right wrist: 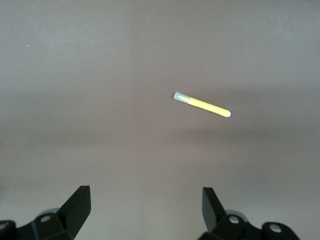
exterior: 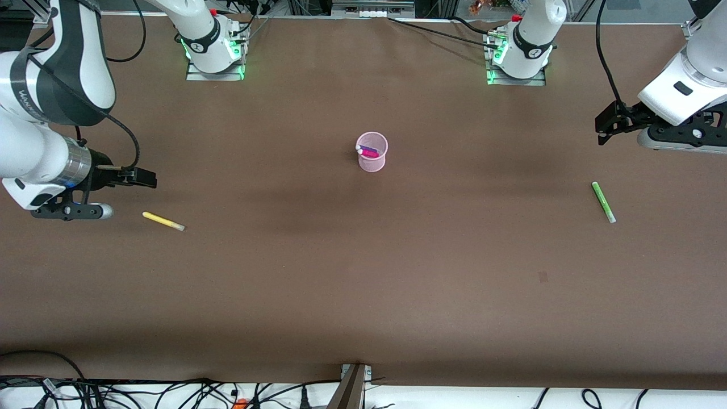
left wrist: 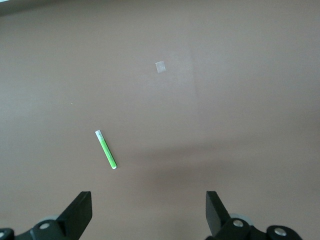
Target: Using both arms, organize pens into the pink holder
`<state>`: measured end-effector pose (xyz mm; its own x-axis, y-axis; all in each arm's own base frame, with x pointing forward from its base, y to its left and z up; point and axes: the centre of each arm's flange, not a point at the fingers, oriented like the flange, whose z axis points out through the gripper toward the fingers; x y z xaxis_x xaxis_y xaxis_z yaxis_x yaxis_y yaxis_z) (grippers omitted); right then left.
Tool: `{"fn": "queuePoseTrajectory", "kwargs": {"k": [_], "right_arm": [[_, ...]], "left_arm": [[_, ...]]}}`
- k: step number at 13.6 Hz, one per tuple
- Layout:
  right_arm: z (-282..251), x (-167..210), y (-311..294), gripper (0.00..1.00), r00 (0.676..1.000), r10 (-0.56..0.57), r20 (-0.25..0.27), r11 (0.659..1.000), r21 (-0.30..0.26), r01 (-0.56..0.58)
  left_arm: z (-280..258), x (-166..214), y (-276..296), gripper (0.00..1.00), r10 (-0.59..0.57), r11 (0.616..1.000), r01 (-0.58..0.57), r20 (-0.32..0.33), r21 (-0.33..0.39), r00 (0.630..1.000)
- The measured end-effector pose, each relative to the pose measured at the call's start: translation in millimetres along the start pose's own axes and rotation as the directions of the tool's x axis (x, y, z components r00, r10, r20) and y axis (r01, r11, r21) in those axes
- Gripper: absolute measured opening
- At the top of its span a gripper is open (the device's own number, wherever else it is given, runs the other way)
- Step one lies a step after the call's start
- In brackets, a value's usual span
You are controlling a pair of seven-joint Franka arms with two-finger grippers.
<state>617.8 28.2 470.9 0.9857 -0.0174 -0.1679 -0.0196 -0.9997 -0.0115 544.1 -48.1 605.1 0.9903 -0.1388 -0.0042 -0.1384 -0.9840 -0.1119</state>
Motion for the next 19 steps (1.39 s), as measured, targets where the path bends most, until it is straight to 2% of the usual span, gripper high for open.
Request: {"fn": "queuePoseTrajectory", "kwargs": {"k": [2,4,6,9,12,19], "right_arm": [[-2.0,-0.7,3.4,0.99,1.000,-0.010,-0.002,1.000,0.020,0.010],[-3.5,-2.5,8.1,0.99,1.000,-0.025,-0.007,1.000,0.012,0.025],[-4.5,-5.4,10.9,0.99,0.999,-0.020,-0.030,1.000,0.018,0.021],[-6.5,-17.2,3.5,0.99,0.998,0.051,-0.045,0.998,0.032,-0.050],[-18.3,-25.8,-11.0,0.99,0.996,0.071,-0.060,0.997,0.030,-0.070],[-37.3,-30.4,-10.7,1.00,0.980,0.192,-0.050,0.981,0.039,-0.190]], "left_arm": [[0.3,0.1,-0.7,1.00,-0.001,1.000,0.001,0.000,0.000,1.000],[0.3,0.1,-0.9,1.00,-0.002,1.000,0.002,0.001,0.000,1.000],[0.4,0.1,-1.0,1.00,-0.002,1.000,0.002,0.001,0.000,1.000],[0.6,0.3,-1.1,1.00,-0.002,1.000,0.002,0.001,0.000,1.000],[0.8,0.4,-1.3,1.00,-0.002,1.000,0.002,0.001,0.000,1.000],[0.0,0.8,3.4,1.00,0.006,1.000,-0.006,0.000,0.000,1.000]]}}
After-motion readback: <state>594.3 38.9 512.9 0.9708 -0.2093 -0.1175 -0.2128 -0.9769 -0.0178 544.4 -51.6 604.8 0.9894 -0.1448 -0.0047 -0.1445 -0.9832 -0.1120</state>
